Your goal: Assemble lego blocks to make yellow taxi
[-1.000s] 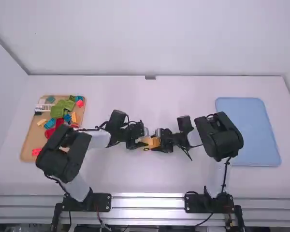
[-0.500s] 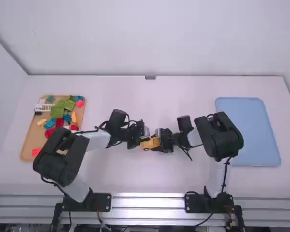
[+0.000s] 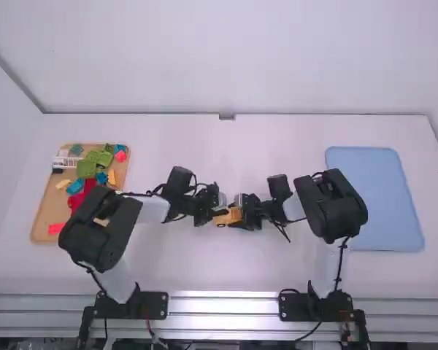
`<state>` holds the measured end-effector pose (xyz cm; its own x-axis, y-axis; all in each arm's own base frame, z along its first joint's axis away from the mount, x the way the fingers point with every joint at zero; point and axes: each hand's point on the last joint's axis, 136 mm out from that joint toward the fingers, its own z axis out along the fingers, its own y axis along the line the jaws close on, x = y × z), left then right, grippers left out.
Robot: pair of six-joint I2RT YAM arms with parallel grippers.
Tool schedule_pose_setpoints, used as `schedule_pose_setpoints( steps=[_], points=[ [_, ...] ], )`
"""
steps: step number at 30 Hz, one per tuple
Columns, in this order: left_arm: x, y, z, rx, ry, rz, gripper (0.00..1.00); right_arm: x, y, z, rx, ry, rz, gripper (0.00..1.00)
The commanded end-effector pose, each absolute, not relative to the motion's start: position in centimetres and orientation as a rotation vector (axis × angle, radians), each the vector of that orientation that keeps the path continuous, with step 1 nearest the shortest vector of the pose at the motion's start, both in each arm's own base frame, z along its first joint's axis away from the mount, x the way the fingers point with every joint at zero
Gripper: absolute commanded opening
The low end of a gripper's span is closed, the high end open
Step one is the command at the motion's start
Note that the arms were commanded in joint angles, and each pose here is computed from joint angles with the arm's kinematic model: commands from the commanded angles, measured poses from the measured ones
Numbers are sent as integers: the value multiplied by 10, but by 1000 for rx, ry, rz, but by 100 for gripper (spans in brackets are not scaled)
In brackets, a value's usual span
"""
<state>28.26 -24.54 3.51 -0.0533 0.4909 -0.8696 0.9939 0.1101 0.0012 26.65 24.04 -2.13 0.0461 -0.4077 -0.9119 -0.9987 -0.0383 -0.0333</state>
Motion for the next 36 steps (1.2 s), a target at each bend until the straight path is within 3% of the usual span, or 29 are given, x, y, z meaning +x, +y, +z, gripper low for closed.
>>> schedule_pose_setpoints(
  steps=[1,22,36],
  points=[
    [276,-248,35,1492,1620,-892,2,269,239,-26,-1548,1492,976,45],
    [283,-233,2,1532,1891,-770,2,268,239,-26,-1547,1494,980,45],
    [294,-229,24,1626,1961,-733,5,268,239,-26,-1548,1494,977,45]
  ],
)
